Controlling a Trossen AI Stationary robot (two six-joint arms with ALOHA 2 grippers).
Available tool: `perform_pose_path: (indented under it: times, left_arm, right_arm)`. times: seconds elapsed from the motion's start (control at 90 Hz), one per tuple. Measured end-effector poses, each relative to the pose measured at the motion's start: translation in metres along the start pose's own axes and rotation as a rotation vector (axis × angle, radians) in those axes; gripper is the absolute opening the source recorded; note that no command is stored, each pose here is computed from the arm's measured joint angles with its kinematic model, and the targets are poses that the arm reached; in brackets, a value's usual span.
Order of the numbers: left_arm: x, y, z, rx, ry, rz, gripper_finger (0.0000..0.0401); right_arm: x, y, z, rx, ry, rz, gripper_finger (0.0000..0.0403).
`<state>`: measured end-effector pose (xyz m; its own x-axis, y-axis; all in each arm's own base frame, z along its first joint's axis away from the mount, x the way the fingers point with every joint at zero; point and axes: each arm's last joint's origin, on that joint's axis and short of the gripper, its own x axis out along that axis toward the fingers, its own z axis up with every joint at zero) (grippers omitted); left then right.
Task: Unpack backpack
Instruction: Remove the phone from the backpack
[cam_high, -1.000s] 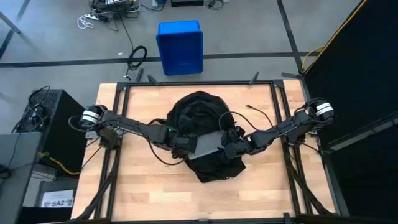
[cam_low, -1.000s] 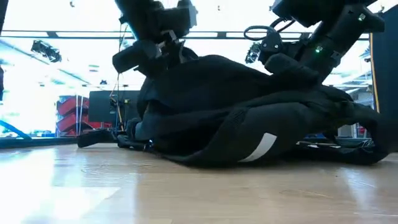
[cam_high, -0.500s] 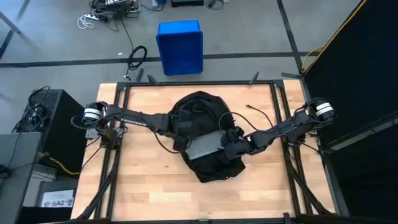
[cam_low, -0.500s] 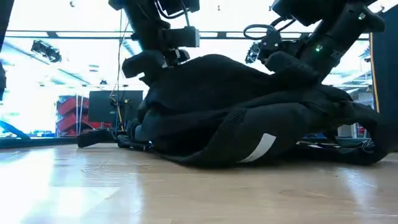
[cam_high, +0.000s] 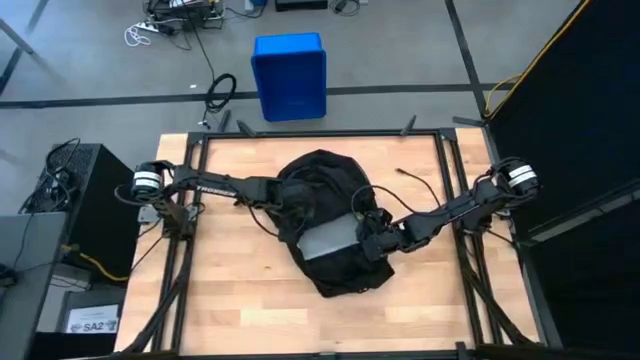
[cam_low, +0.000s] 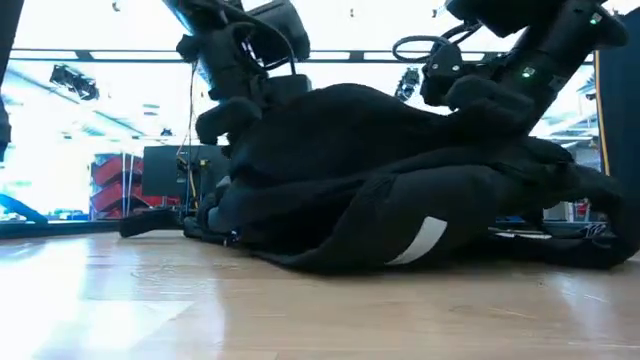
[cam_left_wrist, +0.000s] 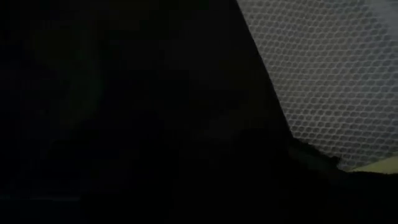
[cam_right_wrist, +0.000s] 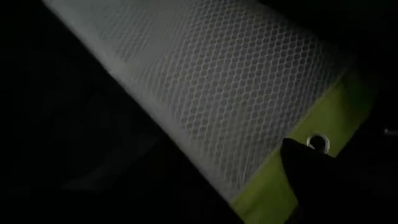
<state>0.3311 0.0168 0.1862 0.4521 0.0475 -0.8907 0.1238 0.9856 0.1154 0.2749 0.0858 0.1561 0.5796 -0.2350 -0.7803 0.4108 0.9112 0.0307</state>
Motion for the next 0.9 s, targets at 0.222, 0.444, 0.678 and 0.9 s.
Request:
perform_pose_path:
  times: [0.222,0.444,0.678,0.9]
  left_arm:
    - [0.004,-0.019,0.002,-0.047,-0.05,-0.07,0.0223]
    - [0.003,-0.049,0.012,-0.042,-0.125,-0.087,0.0219]
    - [0.003,-0.055,0.014,-0.043,-0.142,-0.013,0.0219]
    - [0.004,-0.052,0.013,-0.057,-0.137,0.1,0.018]
  right_arm:
    - [-0.005,0.01,-0.007,-0.036,0.038,0.07,0.0307]
    - [-0.008,0.015,-0.011,-0.052,0.038,0.095,0.0308]
    - [-0.008,0.017,-0.007,-0.061,0.004,0.113,0.0308]
    - [-0.008,0.021,-0.002,-0.095,-0.057,0.145,0.0307]
